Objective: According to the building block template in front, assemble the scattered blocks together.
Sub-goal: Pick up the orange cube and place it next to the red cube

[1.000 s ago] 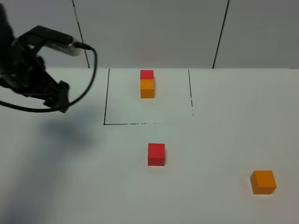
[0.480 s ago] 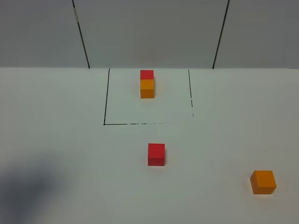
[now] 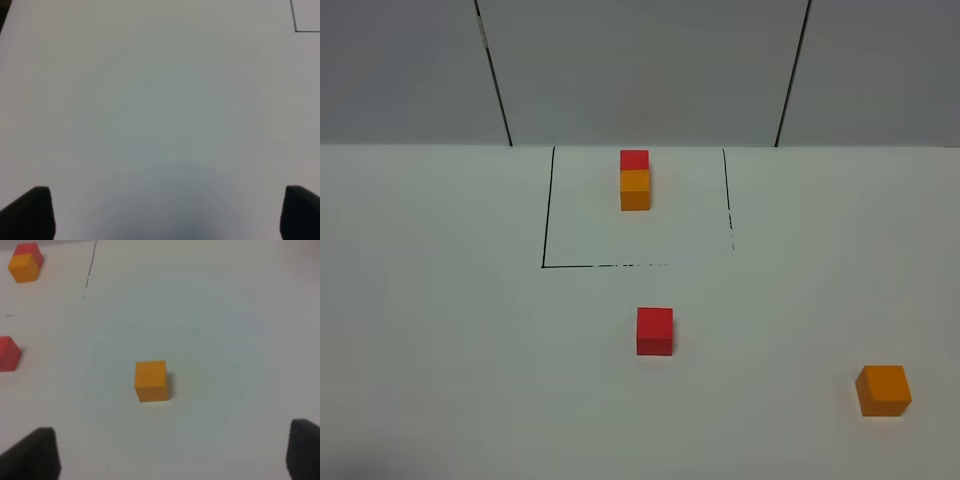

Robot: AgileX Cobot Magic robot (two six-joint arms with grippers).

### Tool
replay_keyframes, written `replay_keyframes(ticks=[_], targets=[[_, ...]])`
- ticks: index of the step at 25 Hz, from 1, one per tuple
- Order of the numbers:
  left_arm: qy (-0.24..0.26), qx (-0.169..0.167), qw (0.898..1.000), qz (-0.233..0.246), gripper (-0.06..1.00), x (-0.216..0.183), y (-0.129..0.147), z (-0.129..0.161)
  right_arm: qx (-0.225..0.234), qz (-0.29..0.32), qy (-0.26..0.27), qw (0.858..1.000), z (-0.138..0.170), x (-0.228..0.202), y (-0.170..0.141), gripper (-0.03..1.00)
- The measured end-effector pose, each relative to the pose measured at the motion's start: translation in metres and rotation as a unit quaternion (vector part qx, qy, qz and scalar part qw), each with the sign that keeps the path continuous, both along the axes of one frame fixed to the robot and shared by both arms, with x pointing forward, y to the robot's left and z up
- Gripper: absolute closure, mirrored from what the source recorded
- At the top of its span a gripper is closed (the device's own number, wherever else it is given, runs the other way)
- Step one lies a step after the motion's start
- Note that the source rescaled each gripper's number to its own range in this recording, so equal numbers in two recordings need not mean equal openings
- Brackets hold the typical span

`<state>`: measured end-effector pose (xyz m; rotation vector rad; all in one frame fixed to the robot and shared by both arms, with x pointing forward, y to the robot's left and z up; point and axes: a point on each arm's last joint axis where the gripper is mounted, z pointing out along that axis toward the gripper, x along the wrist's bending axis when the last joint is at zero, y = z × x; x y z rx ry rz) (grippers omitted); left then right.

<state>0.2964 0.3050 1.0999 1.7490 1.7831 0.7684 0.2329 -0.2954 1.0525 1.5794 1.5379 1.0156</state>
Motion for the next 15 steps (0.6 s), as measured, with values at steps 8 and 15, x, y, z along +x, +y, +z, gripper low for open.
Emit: replay_keyframes(ticks=[8,15], targets=[[-0.047,-0.035,0.998,-0.009,0.05,-0.039,-0.004,-0.027,0.000,0.000,0.000,1.000,0.000,0.000,0.000,0.16],[-0.093,-0.044,0.995,-0.012,0.05,-0.059,-0.005,-0.040,0.000,0.000,0.000,1.000,0.000,0.000,0.000,0.16]])
